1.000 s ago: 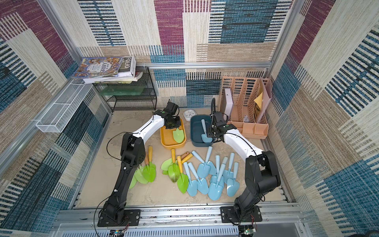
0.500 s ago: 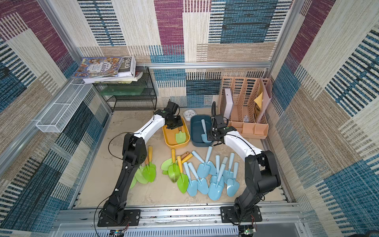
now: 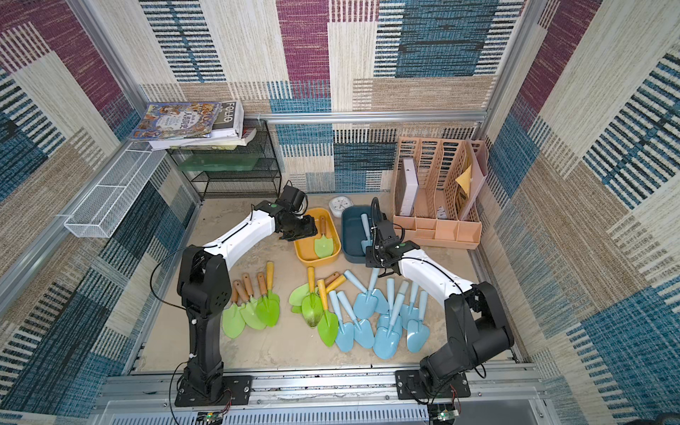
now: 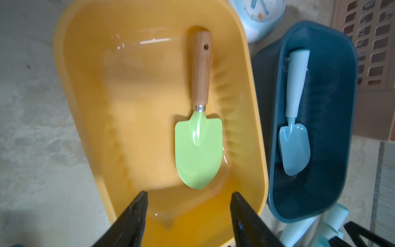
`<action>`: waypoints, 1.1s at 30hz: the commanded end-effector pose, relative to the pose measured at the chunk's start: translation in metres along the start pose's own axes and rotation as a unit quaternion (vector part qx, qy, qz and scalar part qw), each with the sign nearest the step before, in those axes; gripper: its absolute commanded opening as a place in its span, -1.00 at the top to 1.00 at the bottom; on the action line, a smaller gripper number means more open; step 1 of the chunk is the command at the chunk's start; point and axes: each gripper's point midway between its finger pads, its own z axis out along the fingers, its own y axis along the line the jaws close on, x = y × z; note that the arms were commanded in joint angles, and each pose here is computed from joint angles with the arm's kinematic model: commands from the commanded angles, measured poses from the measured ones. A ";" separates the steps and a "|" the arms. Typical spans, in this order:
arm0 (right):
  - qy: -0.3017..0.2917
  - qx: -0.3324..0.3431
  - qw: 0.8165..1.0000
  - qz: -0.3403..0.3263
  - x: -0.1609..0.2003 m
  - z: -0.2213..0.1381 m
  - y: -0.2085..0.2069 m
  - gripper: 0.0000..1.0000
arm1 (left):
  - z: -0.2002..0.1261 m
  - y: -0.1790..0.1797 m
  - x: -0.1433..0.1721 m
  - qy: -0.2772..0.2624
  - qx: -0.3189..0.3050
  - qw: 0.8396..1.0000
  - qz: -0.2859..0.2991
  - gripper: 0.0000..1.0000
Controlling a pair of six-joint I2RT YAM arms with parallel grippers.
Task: Sort the small shovels by color and place them into the storage box
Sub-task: Place the shovel in the storage box, then adjust the storage box at the center of the board.
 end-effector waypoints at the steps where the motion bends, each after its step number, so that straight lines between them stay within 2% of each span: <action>1: -0.017 0.010 1.000 0.017 -0.001 -0.001 0.005 -0.05 | 0.009 -0.019 0.003 -0.001 0.066 0.998 -0.010 -0.24; 5: -0.011 0.018 1.000 0.009 0.008 0.001 0.015 -0.05 | 0.024 -0.018 0.013 0.024 0.074 0.997 -0.021 -0.23; 16: 0.001 0.029 0.999 0.043 0.032 0.005 0.009 -0.05 | 0.024 0.022 0.029 0.054 -0.008 0.999 -0.002 -0.21; 25: 0.006 0.040 0.997 0.066 0.037 0.012 -0.001 -0.04 | 0.015 0.063 0.019 0.051 -0.070 0.996 0.021 -0.21; 33: 0.025 0.041 0.995 0.089 0.054 0.019 -0.013 -0.04 | -0.010 0.059 -0.007 0.016 -0.089 0.994 0.058 -0.21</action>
